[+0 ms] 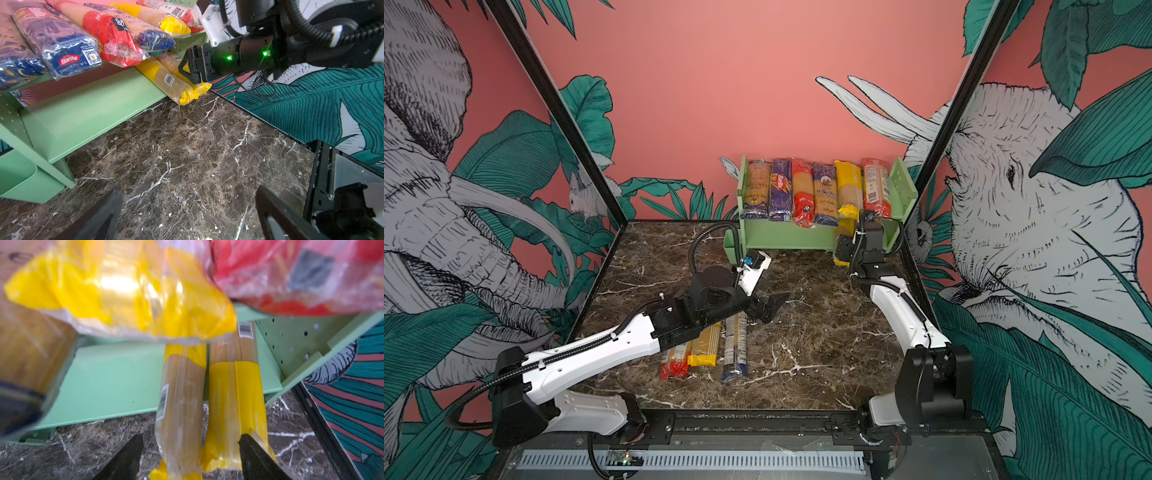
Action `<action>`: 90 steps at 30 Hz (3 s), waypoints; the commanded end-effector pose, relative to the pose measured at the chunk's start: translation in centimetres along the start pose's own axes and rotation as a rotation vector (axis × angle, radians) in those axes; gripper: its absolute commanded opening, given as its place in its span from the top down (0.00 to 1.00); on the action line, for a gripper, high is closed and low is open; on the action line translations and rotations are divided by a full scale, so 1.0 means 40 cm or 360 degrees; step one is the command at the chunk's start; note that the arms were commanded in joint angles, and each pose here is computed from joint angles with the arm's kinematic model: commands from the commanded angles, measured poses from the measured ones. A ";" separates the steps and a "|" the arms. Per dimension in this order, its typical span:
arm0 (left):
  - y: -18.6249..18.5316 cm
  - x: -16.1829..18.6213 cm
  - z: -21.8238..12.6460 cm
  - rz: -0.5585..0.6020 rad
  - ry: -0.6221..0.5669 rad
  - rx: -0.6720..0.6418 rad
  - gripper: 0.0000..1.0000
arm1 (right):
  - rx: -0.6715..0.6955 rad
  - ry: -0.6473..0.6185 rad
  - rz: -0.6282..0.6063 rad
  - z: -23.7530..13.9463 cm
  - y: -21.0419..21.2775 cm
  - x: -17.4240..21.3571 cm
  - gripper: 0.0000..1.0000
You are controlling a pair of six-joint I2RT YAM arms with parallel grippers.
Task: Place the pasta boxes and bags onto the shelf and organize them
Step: 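Stand the bag beside the other yellow-banded bag and open the right gripper, then move the right gripper back over the white-labelled blue-ended bag on the table, then grasp the thin white-labelled blue-ended spaghetti bag with the right gripper and lift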
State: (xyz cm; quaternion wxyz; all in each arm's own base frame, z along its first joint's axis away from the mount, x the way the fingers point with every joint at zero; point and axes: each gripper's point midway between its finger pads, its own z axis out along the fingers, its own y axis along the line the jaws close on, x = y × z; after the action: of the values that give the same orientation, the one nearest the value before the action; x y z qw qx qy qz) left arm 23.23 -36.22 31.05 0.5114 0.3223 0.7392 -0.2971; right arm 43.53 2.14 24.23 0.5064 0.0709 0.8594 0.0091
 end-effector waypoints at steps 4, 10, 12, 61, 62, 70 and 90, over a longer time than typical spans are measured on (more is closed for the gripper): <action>0.043 0.060 -0.063 -0.0079 0.0073 -0.0107 0.01 | 0.0000 0.0095 0.0059 -0.091 -0.022 0.062 0.26; 0.069 0.116 -0.139 -0.0181 0.0087 -0.0154 0.01 | -0.0126 0.0193 0.0124 -0.185 0.000 0.134 0.25; 0.083 0.135 -0.172 -0.0198 0.0089 -0.0188 0.01 | -0.0185 0.0218 0.0095 -0.214 0.027 0.158 0.24; 0.154 0.278 -0.590 -0.0453 -0.0025 -0.0206 0.01 | -0.0629 0.0562 -0.0474 -0.400 0.752 0.964 0.14; 0.154 0.278 -0.589 -0.0455 -0.0027 -0.0207 0.01 | -0.0625 0.0578 -0.0479 -0.400 0.749 0.972 0.18; 0.159 0.271 -0.587 -0.0469 -0.0041 -0.0228 0.01 | -0.0674 0.0599 -0.0402 -0.417 0.710 0.956 0.87; 0.126 0.225 -0.444 -0.0393 0.0038 -0.0200 0.01 | -0.0876 0.0247 -0.0250 -0.557 0.560 0.623 1.00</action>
State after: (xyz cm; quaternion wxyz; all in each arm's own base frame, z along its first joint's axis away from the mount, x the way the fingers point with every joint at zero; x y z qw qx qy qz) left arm 14.20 -16.85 26.41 0.4688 0.1984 0.8083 -0.2958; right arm 13.02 29.18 10.41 0.3625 -0.1743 0.8969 0.1836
